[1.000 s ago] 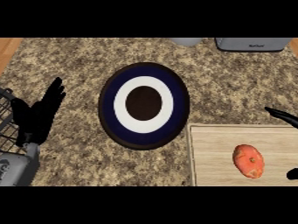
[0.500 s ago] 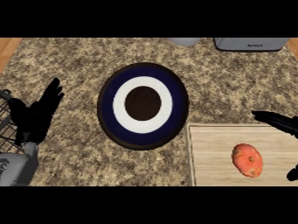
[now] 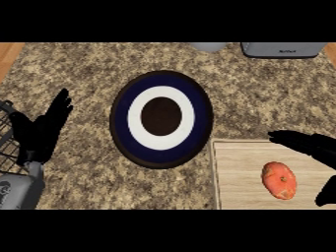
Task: Pick the squash from the tray and place it in the plate
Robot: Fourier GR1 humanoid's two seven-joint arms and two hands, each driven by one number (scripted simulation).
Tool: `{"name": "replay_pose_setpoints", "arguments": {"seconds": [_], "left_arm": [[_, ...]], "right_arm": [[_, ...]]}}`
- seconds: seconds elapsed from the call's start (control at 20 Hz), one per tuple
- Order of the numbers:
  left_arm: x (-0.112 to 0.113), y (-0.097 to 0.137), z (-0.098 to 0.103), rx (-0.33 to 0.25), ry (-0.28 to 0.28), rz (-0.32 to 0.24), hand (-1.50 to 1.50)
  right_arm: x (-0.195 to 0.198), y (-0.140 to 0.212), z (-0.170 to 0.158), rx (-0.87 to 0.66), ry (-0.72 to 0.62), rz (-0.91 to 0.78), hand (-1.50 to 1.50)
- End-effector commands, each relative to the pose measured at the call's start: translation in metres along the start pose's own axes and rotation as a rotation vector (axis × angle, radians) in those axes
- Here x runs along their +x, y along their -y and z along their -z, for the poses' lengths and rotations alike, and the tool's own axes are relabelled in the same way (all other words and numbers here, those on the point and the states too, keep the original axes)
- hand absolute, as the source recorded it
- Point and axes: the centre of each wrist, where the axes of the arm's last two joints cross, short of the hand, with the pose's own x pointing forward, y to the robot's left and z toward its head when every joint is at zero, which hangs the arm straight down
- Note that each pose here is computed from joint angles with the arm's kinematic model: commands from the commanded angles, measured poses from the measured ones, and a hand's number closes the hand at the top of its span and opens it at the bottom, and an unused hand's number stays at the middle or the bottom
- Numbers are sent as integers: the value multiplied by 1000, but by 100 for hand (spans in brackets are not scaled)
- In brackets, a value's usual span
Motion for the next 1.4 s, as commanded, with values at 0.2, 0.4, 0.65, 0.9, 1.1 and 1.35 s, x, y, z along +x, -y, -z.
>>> {"name": "replay_pose_setpoints", "arguments": {"seconds": [0.2, 0.4, 0.65, 0.9, 1.1, 1.35], "left_arm": [[6, 0, 11, 19, 9, -9, 0], [-7, 2, -4, 11, -25, -1, 0], [6, 5, 1, 19, 5, 0, 0], [-10, 3, -5, 8, 11, 6, 0], [-3, 6, 2, 26, -1, -8, 0], [-6, -7, -3, 9, 4, 1, 0]], "right_arm": [[19, 1, 32, 48, -35, -37, -150], [18, -28, 32, 39, -58, -54, -150], [16, -35, 38, 50, -64, -81, -150], [31, -28, 69, 155, -53, -136, -150], [23, -65, 58, 196, 50, -166, 150], [26, -56, 50, 147, 66, -131, 150]]}}
